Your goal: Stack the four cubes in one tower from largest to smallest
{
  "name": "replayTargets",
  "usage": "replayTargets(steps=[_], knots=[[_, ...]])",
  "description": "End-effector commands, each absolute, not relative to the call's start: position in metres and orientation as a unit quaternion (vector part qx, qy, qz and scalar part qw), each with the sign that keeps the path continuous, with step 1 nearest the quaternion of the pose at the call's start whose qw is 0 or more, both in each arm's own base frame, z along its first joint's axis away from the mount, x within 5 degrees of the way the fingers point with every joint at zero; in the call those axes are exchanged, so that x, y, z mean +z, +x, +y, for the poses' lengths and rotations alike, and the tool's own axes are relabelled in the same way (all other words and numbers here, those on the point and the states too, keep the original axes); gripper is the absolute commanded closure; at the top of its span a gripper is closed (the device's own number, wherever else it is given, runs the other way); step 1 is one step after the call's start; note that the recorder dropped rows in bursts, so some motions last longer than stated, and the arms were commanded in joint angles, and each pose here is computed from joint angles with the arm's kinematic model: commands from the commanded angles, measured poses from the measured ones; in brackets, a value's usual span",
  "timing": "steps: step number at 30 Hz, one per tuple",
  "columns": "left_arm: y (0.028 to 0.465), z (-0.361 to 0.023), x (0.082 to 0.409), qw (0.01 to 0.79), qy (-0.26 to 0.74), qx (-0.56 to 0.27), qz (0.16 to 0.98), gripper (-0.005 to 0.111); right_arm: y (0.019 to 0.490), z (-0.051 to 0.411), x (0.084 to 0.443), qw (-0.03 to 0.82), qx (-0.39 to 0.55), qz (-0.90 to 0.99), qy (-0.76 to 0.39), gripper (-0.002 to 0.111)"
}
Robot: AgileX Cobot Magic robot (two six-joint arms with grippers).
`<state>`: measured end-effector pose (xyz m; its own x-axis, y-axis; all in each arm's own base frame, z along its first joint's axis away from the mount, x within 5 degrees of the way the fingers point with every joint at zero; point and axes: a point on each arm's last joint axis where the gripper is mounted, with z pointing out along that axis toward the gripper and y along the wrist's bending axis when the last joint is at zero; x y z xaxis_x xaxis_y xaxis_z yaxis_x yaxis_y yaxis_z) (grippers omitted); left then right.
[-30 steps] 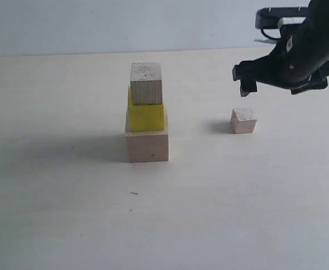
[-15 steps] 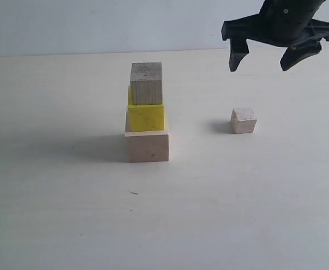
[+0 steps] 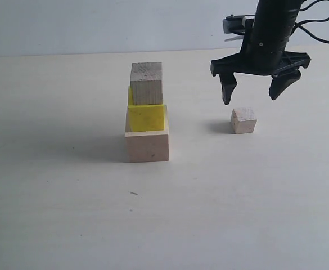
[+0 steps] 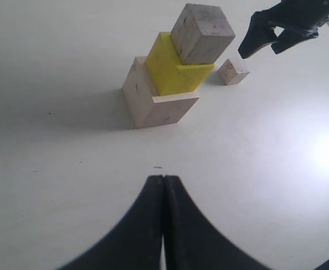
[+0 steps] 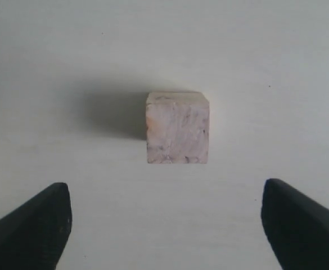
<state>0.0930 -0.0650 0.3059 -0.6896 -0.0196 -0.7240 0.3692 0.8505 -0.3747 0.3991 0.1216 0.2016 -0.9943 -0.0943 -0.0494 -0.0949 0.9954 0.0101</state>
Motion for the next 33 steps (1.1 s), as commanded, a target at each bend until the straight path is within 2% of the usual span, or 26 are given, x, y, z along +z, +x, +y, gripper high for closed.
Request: replayTargets(steps=[1,13,20,33], knots=[[0.092,-0.065,0.306,0.376,0.096,-0.261,0.884,0.107,0.406,0.121,0.192,0.030,0.004,0.998,-0.056,0.023],[0.091,-0.066,0.306,0.374,0.094,-0.268,0.883,0.107,0.417,0.123,0.172,0.052,0.001,0.997,-0.060,0.023],[0.091,-0.066,0.306,0.374,0.094,-0.268,0.883,0.107,0.419,0.124,0.149,0.031,-0.004,0.997,-0.064,0.023],[0.091,-0.066,0.306,0.374,0.094,-0.268,0.883,0.107,0.426,0.124,0.148,0.063,-0.006,0.993,-0.095,0.023]])
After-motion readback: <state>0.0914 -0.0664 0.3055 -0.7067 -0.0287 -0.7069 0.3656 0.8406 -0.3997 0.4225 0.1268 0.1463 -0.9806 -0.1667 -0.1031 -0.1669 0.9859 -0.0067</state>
